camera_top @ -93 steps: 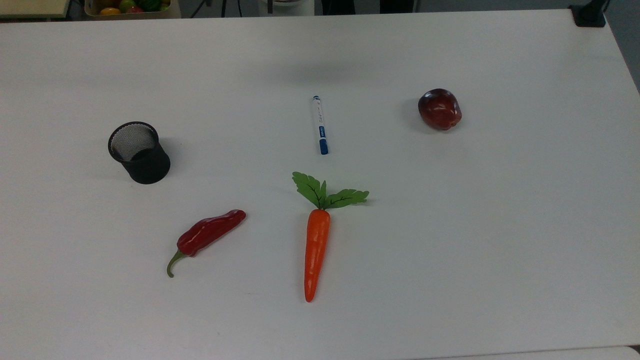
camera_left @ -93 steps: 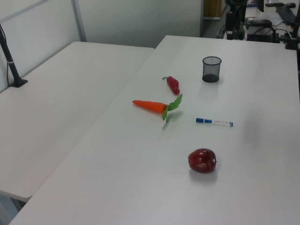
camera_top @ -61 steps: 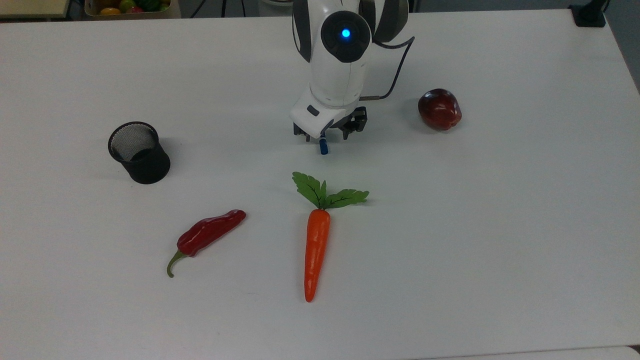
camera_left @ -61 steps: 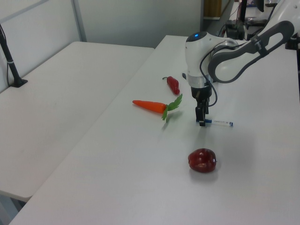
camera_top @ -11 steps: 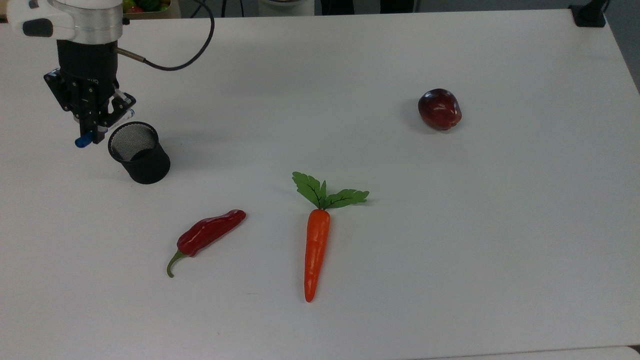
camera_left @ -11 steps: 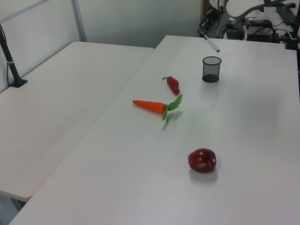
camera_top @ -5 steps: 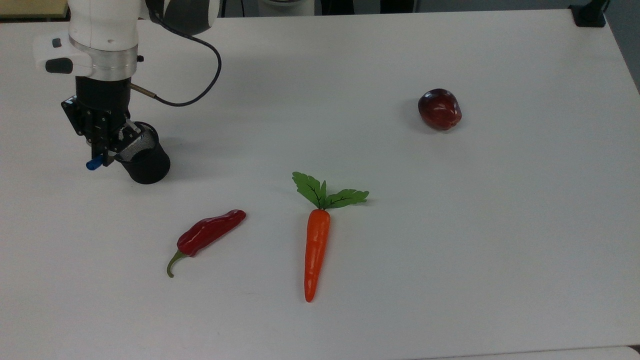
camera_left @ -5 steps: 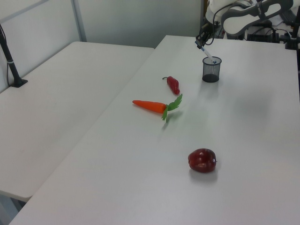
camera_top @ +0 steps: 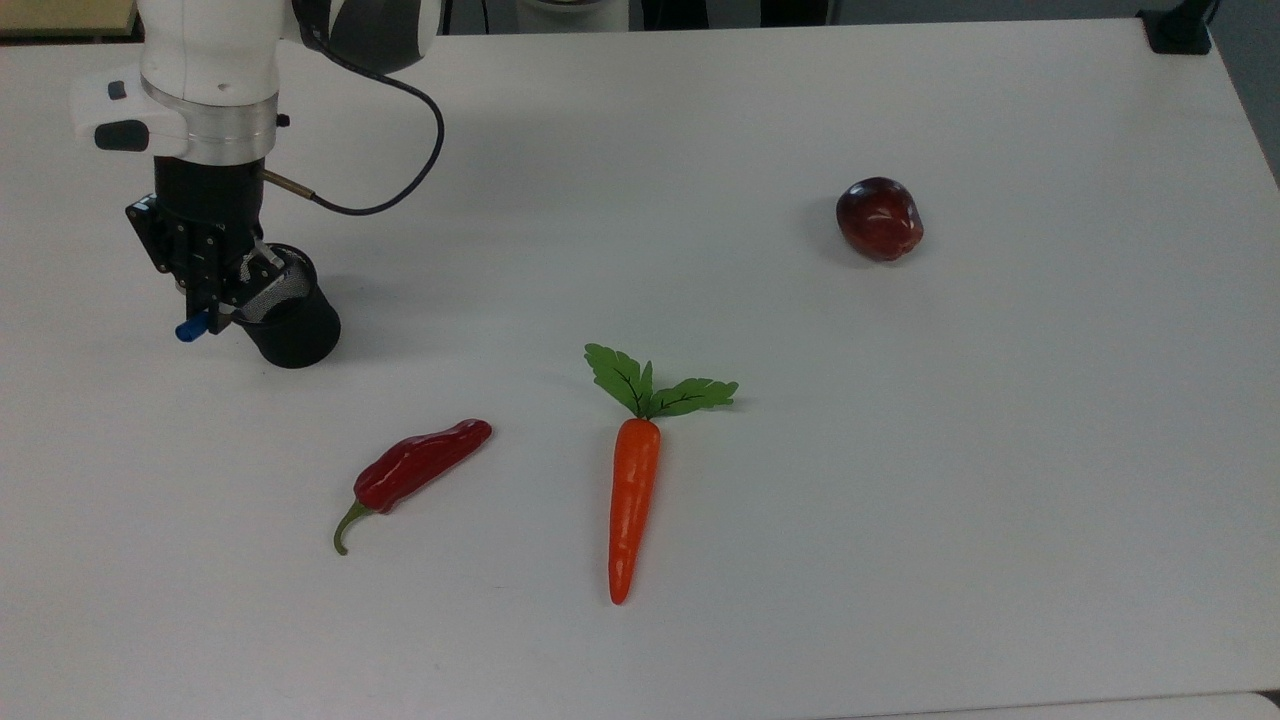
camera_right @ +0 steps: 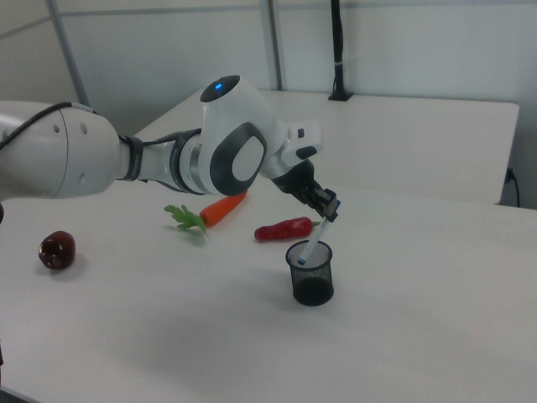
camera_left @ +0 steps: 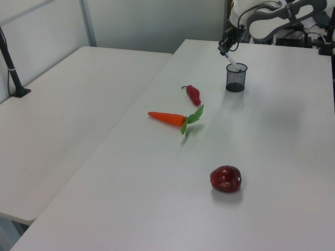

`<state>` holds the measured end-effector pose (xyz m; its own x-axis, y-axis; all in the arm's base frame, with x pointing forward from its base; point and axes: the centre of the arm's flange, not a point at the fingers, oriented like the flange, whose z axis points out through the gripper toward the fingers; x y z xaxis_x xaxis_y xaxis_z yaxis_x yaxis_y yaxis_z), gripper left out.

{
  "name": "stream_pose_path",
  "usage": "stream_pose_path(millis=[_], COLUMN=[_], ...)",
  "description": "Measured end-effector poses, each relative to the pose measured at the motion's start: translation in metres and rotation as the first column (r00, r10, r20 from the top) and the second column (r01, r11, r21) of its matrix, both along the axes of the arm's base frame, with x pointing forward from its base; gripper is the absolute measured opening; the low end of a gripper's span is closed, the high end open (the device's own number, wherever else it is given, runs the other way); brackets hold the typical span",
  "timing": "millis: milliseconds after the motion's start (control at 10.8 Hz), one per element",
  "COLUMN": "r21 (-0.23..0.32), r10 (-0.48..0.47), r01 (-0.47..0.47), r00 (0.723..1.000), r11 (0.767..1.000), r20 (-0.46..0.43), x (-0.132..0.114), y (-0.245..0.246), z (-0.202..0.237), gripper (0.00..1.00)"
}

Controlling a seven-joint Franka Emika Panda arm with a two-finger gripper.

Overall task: Place marker
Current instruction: 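Lower the marker upright into the black mesh pen cup, then open the gripper to release the marker in the cup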

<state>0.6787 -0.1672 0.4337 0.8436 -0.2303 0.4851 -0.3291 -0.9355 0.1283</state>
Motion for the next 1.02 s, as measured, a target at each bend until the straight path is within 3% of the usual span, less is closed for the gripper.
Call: stream_pose_path(millis=[185, 463, 649, 741, 1020], r21=[0.000, 0.000, 0.000, 0.000, -0.001], r10=[0.000, -0.001, 0.001, 0.004, 0.015], r01=[0.000, 0.001, -0.001, -0.004, -0.015], r00=[1.000, 1.000, 1.000, 1.000, 1.000], r11=[1.000, 1.000, 1.000, 1.000, 1.000], r20=[0.000, 0.000, 0.002, 0.003, 0.018], x=[0.000, 0.000, 0.001, 0.001, 0.004], y=[0.000, 0.000, 0.002, 0.004, 0.011], z=[0.000, 0.000, 0.001, 0.001, 0.009], gripper=[0.19, 0.58, 0.89, 1.00, 1.00])
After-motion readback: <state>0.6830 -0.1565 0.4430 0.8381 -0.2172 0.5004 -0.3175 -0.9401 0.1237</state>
